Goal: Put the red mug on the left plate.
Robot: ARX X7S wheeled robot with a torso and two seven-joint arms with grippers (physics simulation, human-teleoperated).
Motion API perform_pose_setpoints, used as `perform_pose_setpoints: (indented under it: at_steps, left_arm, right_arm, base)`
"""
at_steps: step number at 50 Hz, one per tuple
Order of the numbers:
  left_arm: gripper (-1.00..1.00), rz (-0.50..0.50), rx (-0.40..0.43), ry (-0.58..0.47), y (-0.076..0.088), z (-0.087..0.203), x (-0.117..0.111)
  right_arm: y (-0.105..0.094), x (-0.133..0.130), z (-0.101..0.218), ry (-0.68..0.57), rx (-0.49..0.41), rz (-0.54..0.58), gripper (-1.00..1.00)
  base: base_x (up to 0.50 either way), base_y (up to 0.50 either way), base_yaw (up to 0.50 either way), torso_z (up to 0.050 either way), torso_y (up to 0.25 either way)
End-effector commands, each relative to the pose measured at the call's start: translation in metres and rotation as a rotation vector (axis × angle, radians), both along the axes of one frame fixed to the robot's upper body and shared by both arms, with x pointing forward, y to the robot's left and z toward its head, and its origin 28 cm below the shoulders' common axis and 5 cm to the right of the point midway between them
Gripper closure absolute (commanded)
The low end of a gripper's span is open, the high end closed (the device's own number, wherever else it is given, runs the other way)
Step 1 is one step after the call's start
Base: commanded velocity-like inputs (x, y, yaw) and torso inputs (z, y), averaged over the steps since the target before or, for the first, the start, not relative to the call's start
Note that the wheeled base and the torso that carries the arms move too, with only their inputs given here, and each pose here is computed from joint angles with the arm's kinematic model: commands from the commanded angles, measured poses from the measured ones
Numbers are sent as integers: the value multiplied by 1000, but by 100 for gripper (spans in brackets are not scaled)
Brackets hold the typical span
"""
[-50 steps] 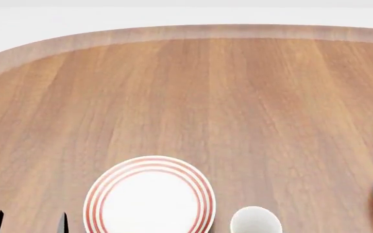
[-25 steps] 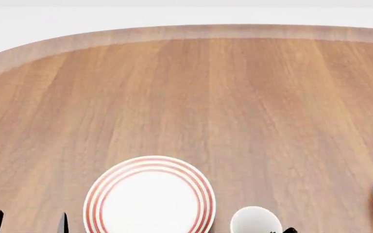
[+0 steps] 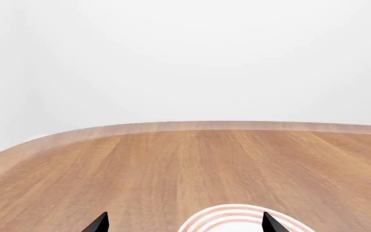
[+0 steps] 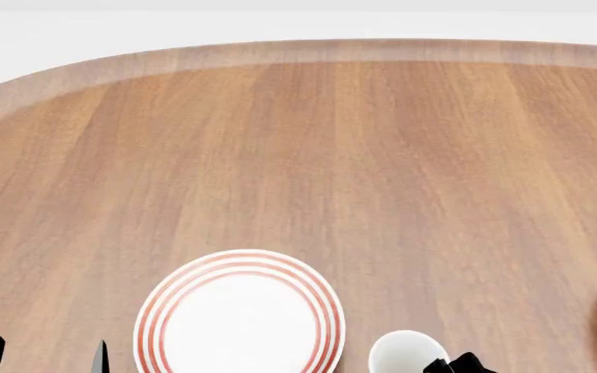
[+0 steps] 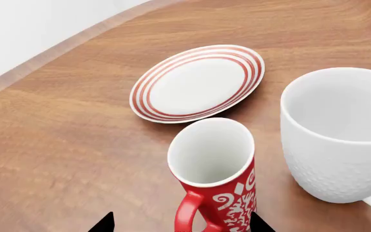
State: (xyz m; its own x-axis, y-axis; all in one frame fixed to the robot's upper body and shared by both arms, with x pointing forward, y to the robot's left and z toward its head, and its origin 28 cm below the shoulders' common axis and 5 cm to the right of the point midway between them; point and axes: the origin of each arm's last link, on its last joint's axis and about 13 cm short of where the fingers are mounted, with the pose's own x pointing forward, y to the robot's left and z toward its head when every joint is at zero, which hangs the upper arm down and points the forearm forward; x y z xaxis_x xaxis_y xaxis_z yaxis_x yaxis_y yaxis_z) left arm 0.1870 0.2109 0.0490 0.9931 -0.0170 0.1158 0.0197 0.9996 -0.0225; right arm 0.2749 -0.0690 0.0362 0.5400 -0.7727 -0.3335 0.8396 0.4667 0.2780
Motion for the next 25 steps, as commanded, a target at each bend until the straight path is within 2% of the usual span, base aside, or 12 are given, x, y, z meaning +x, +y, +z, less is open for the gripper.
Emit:
perform_pose_setpoints:
  at_steps: [1, 25]
  left_arm:
    - [-100, -1, 0, -1, 0, 0, -1]
    - [-100, -1, -2, -1, 0, 1, 1]
  right_arm:
    - [3, 7, -1, 11, 11, -5, -100]
    - [0, 22, 1, 31, 43, -43, -100]
  base:
    - [0, 0, 0, 0, 0]
    - [0, 0, 0, 0, 0]
